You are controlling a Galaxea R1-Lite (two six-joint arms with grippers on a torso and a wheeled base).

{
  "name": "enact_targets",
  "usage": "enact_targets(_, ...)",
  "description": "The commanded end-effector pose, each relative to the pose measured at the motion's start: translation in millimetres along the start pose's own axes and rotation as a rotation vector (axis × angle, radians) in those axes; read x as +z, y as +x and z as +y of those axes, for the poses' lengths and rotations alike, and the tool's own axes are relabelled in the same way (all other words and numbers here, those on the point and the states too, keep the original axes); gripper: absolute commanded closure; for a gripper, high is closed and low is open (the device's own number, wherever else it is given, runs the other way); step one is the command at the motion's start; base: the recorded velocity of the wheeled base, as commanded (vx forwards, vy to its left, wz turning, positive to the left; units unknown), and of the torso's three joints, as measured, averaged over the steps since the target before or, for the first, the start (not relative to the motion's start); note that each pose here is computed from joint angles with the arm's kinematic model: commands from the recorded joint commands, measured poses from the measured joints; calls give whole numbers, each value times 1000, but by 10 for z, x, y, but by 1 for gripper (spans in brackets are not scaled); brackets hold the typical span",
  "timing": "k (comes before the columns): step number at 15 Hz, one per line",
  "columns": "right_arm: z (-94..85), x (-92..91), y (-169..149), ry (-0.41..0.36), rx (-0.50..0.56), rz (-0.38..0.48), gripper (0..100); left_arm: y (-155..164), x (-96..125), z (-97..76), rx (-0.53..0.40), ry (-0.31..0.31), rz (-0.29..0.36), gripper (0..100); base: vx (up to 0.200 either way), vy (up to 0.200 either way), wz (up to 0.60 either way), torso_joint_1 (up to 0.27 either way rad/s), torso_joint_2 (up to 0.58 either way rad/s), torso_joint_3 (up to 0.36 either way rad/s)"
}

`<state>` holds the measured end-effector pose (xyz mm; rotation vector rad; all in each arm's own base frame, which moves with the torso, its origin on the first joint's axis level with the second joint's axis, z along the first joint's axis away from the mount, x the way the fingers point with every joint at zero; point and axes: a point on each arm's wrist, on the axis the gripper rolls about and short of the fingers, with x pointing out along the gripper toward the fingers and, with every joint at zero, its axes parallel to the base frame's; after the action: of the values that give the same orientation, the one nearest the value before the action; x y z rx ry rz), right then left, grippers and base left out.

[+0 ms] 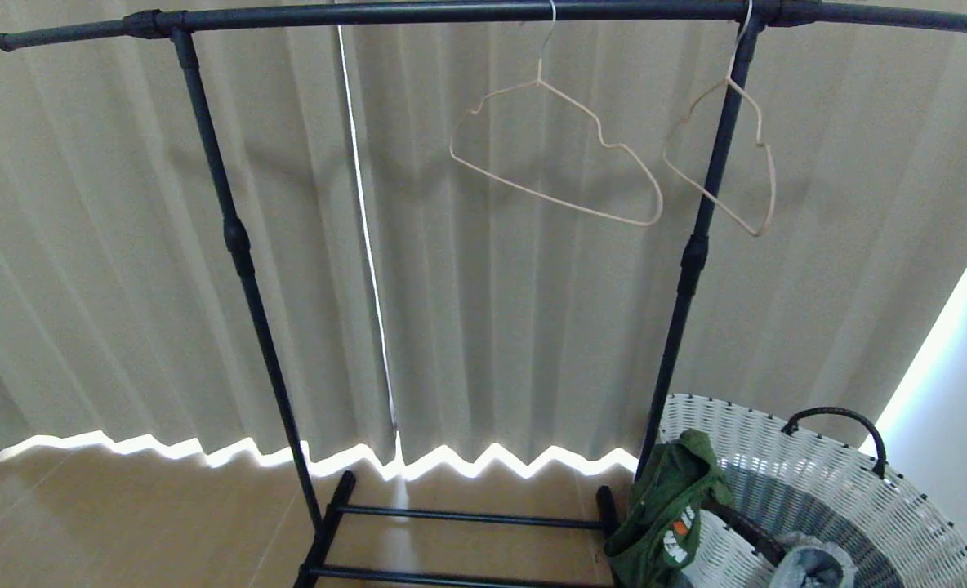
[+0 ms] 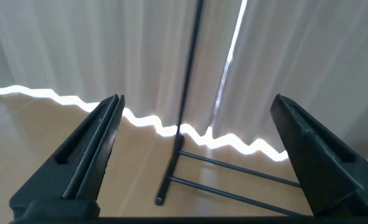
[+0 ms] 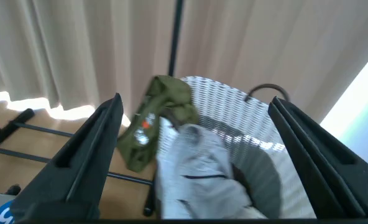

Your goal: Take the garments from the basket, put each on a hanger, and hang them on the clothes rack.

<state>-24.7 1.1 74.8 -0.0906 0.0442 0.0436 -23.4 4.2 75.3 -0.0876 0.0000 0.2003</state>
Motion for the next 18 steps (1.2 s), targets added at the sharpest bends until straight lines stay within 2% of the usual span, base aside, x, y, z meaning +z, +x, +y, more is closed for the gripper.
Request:
enact_targets(1, -1, 0, 0, 0, -3, 0, 0, 0, 0, 0, 1, 0, 0, 0, 0, -200, 0, 2, 2, 2)
enact_targets(2, -1, 0, 0, 0, -3, 0, 0, 1, 0, 0, 1, 0, 2, 0, 0, -200, 0, 2, 2, 2)
enact_targets(18, 0, 6, -4, -3, 0, 1, 0, -1, -1, 0, 1, -2, -1, 0, 0, 0, 0, 0, 0, 0)
